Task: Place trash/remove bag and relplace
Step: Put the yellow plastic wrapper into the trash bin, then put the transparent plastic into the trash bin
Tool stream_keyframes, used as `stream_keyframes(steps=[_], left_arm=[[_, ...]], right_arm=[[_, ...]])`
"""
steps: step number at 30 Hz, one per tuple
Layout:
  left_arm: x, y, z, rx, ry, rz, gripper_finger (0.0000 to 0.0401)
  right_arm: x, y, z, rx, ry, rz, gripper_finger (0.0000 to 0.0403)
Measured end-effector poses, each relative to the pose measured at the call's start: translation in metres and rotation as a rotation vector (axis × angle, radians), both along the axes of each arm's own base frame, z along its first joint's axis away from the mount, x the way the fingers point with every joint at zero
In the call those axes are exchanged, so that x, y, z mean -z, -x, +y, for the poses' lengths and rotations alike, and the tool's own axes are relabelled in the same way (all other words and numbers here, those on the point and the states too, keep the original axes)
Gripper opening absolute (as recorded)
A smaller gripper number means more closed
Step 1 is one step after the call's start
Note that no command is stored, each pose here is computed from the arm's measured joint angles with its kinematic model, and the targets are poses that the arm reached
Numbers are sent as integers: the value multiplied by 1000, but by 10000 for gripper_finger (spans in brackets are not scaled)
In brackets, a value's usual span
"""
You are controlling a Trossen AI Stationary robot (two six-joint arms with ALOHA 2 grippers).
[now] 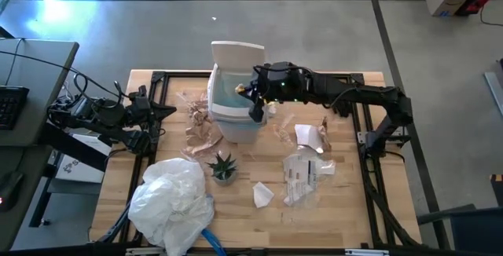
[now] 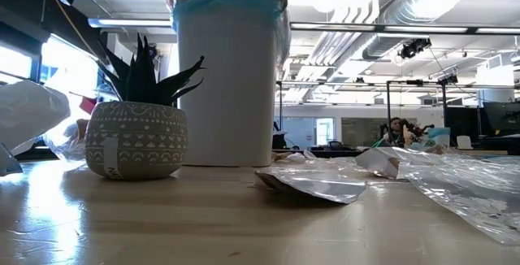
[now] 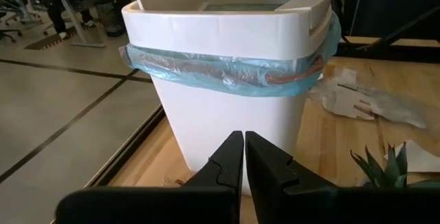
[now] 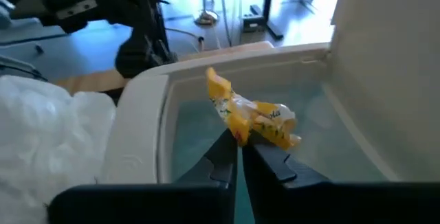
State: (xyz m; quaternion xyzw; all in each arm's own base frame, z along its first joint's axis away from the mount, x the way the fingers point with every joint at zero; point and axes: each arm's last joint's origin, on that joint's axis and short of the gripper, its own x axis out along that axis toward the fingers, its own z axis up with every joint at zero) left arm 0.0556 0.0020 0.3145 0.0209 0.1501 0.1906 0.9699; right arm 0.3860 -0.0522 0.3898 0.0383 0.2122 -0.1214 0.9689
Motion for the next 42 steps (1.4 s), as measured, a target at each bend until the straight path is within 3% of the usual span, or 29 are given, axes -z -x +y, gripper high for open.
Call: stream_keyframes(steps=[11, 16, 20, 27, 31, 35, 42], left_arm=[[0, 0, 0, 2, -1, 3, 0], [1, 0, 0, 10, 6, 13, 0], [1, 0, 0, 10, 8, 14, 0], [1, 0, 0, 11, 3, 16, 0], [1, 0, 0, 11, 0, 18, 0], [1, 0, 0, 10, -1, 18, 0], [1, 1, 0, 10, 1, 15, 0]], right_arm=[[-3, 8, 8, 100, 62, 53, 136], [-22, 36, 41, 145, 132, 84, 150], [-21, 64, 67, 193, 74, 180, 145], [49, 81, 101, 296, -69, 412, 138], [103, 86, 105, 379, -64, 464, 138], [145, 87, 101, 418, -71, 437, 138], [203, 84, 89, 376, -149, 364, 138]])
